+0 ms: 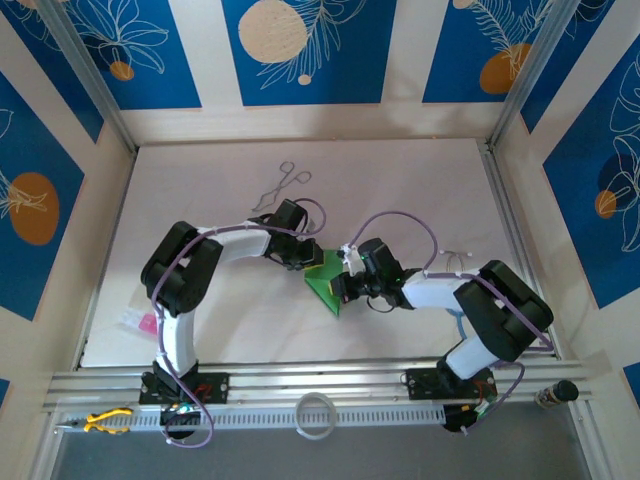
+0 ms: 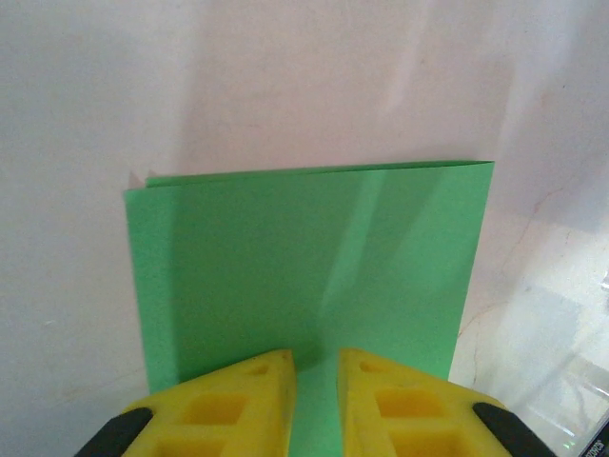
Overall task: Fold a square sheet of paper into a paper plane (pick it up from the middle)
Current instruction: Third fold the triangle at the center of the table.
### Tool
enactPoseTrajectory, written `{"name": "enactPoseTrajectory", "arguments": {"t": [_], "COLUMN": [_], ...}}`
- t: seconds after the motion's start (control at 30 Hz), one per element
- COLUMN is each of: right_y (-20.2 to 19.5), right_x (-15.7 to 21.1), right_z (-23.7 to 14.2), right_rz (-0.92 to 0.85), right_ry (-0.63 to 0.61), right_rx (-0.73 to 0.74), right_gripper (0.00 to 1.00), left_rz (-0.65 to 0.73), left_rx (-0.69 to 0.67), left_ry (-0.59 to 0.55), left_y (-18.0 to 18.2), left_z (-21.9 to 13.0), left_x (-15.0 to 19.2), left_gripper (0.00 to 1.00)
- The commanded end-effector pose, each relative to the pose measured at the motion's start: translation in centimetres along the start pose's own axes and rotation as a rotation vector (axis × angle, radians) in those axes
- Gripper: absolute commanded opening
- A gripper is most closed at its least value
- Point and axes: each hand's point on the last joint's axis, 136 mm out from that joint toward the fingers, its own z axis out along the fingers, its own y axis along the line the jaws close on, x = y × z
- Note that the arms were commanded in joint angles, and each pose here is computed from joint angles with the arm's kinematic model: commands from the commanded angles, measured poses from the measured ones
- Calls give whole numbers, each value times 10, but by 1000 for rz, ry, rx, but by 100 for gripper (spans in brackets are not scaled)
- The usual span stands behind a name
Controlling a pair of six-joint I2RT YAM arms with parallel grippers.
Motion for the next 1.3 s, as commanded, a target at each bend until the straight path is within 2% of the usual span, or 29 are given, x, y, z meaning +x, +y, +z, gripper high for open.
{"name": "enactPoseTrajectory", "arguments": {"t": [0.0,1.27], "right_y": [5,-10], "right_x": [2,2], "right_z": [1,11], "right_rz": [28,44], "right_ry": [39,111], "right_rx": [-37,33], "right_gripper": [0,1], "left_rz": [-18,-18], "left_rx": [-58,-55], "left_ry": [24,19], "left_y": [18,16], "left_z": [-1,-3], "left_x": [10,9], "left_gripper": [22,24]}}
